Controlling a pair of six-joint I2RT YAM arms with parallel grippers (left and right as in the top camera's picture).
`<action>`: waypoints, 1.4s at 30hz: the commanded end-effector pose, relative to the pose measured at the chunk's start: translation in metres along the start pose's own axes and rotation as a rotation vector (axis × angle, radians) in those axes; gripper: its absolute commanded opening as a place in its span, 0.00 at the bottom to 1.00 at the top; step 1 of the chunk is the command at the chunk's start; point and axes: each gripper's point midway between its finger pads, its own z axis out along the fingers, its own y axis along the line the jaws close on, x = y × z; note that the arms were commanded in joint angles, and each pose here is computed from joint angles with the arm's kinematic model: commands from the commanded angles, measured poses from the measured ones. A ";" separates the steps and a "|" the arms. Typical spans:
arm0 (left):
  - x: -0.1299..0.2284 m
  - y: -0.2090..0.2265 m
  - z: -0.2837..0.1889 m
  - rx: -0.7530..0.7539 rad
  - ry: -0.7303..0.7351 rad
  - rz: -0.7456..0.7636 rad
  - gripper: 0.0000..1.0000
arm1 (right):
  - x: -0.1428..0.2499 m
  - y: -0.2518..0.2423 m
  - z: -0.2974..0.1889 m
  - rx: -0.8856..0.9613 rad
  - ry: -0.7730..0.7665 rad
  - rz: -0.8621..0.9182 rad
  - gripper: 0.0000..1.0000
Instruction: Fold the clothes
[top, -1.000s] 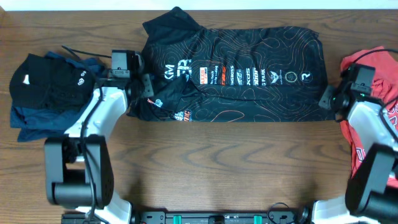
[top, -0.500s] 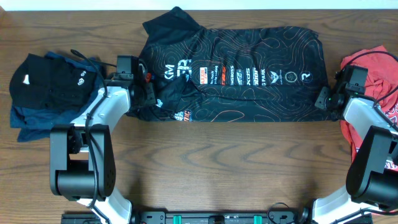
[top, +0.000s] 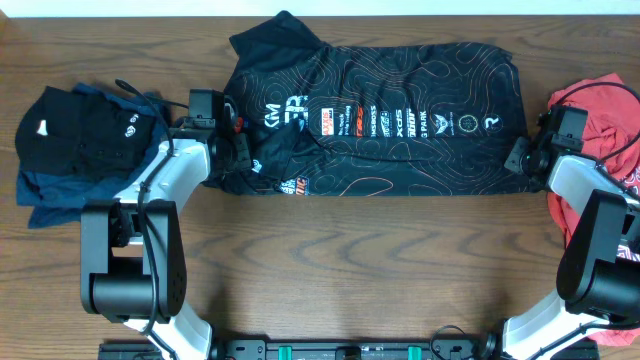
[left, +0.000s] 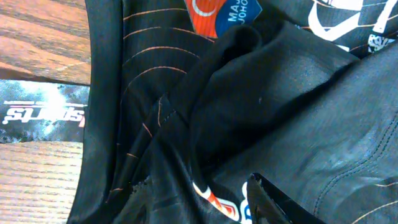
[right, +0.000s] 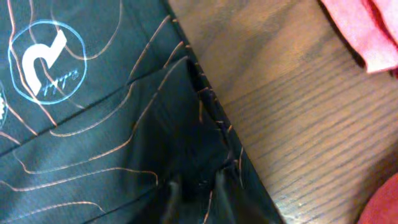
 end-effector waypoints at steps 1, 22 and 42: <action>0.004 0.001 0.001 -0.004 0.013 -0.006 0.51 | -0.001 0.001 0.002 0.007 -0.002 0.001 0.06; 0.006 0.001 0.001 -0.006 0.020 -0.007 0.51 | -0.056 0.035 -0.010 -0.164 -0.194 0.059 0.21; 0.041 0.013 0.023 -0.036 0.132 -0.017 0.51 | 0.043 -0.018 0.000 0.090 0.155 -0.020 0.21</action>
